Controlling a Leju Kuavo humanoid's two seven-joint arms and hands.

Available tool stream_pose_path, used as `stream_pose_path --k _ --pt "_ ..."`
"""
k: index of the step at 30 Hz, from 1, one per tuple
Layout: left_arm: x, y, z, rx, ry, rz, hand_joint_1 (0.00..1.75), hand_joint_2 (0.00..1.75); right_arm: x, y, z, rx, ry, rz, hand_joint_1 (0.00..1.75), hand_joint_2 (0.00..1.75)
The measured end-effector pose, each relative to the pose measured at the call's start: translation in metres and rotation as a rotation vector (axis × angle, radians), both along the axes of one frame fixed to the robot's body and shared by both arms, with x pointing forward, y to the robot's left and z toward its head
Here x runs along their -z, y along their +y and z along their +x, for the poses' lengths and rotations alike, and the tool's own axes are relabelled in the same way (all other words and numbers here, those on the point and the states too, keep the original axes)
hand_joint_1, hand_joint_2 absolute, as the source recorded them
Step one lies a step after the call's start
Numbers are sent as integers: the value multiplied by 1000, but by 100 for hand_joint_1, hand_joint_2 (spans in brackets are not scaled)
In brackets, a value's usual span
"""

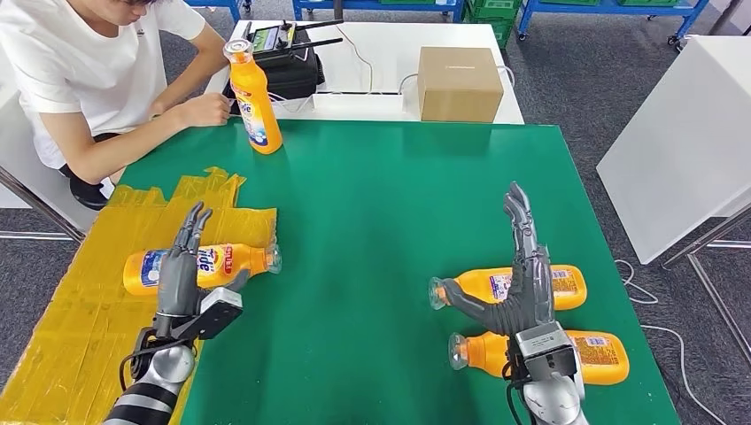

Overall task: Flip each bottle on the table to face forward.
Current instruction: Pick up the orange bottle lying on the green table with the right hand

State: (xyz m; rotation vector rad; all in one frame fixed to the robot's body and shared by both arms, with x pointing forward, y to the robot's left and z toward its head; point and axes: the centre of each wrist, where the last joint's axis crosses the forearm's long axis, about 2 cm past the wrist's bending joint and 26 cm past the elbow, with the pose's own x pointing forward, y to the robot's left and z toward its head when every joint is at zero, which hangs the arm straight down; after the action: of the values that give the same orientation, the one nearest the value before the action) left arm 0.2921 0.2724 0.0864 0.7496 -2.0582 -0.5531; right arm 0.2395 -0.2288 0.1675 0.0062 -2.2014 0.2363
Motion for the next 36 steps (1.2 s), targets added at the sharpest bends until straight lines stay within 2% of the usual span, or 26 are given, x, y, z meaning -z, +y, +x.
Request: stream_pose_path --k 4,8,12,15,18,27,36 --pt "-17 -7 -4 20 -74 -76 0 175 1 0 -1 10 2 -4 0 175" --pt "-26 -11 -7 72 -92 -147 0 175 2 -1 -2 47 2 -50 0 175" --pt "-40 -23 -16 266 -42 -436 0 175 3 -13 -2 192 3 -382 0 175" --pt "-49 -29 -22 326 -44 -523 0 175 7 -29 1 226 28 -606 0 175" --pt "-53 -32 -25 341 -68 -553 0 175 10 -47 5 224 38 -744 0 175" --pt "-57 -36 -26 358 -97 -608 0 175 13 -90 15 184 102 -959 0 175" --pt "-60 -41 -25 372 -109 -636 0 175 12 -134 29 195 187 -1060 0 175"
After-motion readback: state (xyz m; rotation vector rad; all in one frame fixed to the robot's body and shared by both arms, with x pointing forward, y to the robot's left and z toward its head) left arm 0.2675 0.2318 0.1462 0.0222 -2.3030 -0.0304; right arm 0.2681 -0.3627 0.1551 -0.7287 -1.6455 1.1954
